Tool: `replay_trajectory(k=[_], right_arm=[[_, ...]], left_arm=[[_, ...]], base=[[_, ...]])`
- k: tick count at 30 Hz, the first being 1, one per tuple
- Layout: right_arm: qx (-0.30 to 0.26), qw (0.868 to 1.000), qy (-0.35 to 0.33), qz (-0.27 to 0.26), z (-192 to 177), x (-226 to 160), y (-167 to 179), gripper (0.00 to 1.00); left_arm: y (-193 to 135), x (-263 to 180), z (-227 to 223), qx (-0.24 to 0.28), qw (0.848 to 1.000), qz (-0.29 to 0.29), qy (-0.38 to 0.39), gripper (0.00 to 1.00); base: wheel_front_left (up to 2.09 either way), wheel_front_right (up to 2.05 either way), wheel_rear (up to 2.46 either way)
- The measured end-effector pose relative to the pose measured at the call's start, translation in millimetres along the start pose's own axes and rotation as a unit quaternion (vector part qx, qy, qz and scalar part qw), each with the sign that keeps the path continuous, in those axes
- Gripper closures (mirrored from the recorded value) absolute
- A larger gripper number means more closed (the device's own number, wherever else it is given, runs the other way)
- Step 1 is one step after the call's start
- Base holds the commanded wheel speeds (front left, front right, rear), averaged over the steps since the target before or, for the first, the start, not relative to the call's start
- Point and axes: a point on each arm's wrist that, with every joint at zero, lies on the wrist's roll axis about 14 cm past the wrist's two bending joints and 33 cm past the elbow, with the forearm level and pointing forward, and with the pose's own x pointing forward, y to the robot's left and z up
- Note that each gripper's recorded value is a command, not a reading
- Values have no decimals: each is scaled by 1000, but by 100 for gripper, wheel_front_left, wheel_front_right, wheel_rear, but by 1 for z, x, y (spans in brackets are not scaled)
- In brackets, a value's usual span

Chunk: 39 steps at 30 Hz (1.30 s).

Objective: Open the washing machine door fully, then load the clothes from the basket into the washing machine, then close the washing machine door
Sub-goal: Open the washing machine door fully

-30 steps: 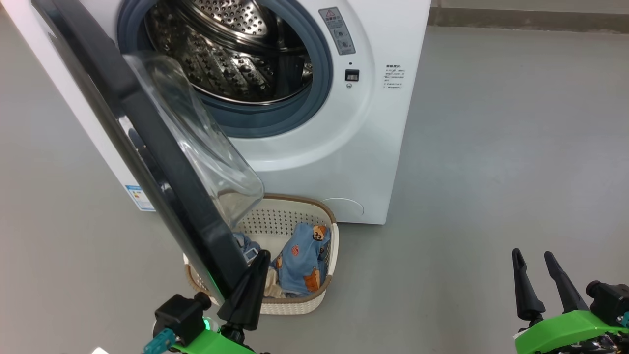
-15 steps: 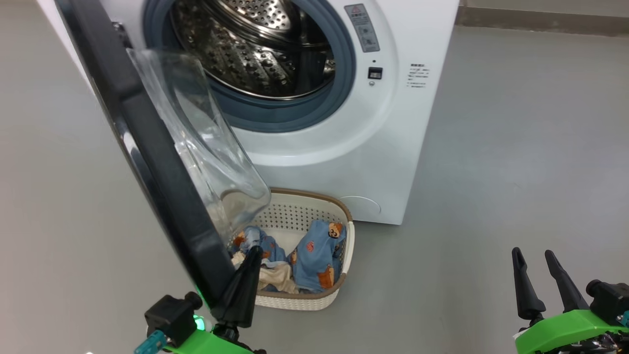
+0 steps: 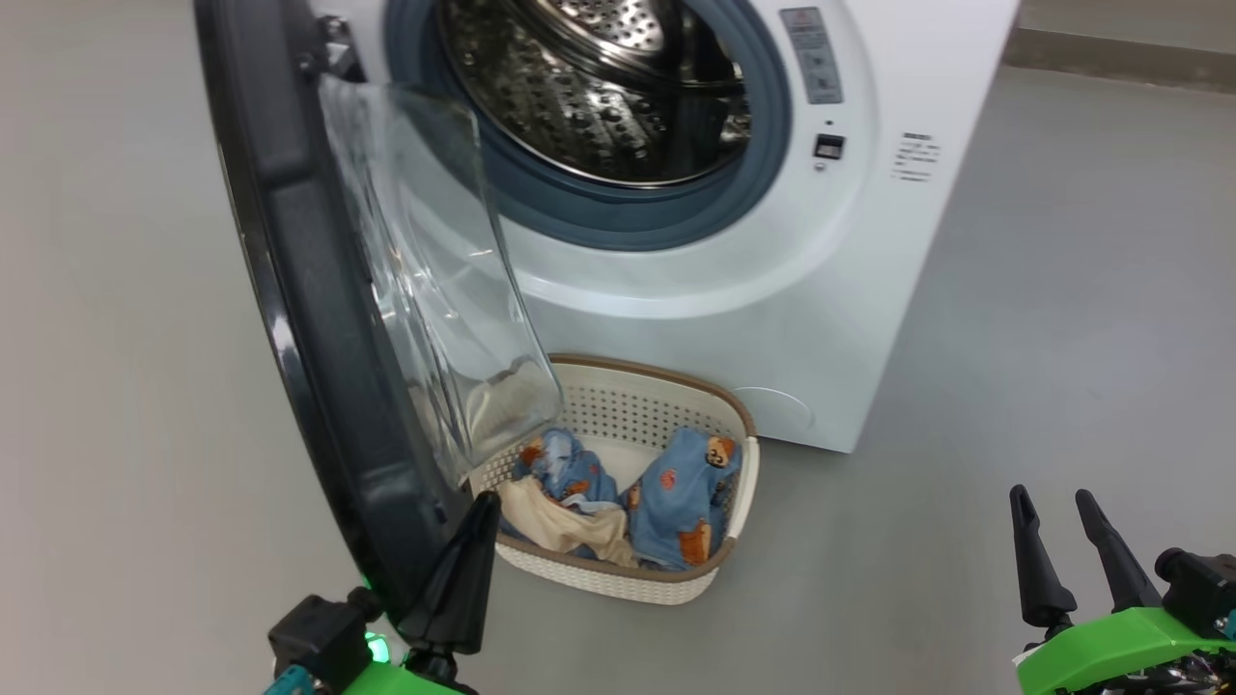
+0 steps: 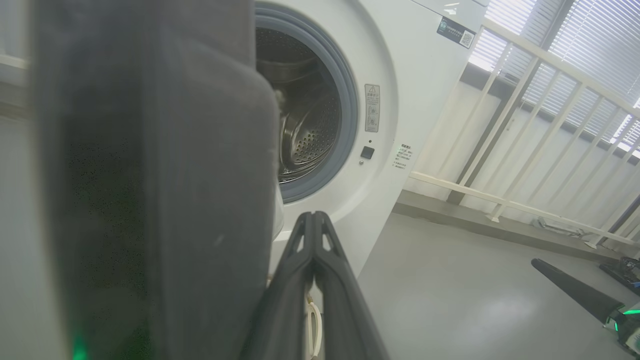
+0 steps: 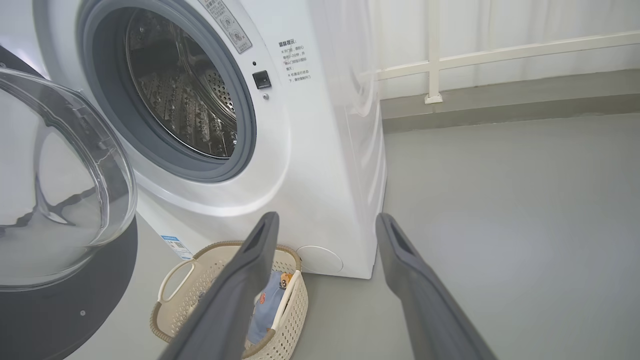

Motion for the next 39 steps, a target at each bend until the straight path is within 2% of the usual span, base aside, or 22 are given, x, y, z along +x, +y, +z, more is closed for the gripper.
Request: replay_trajectory(k=[20, 39], right_arm=[[-7, 996, 20, 81, -12, 25, 56, 0], [-5, 997, 39, 69, -26, 28, 41, 0]], left_arm=[[87, -50, 31, 33, 988, 144, -41, 100], [169, -57, 56, 87, 966, 242, -37, 100]], base=[[0, 0, 0], [0, 0, 0]])
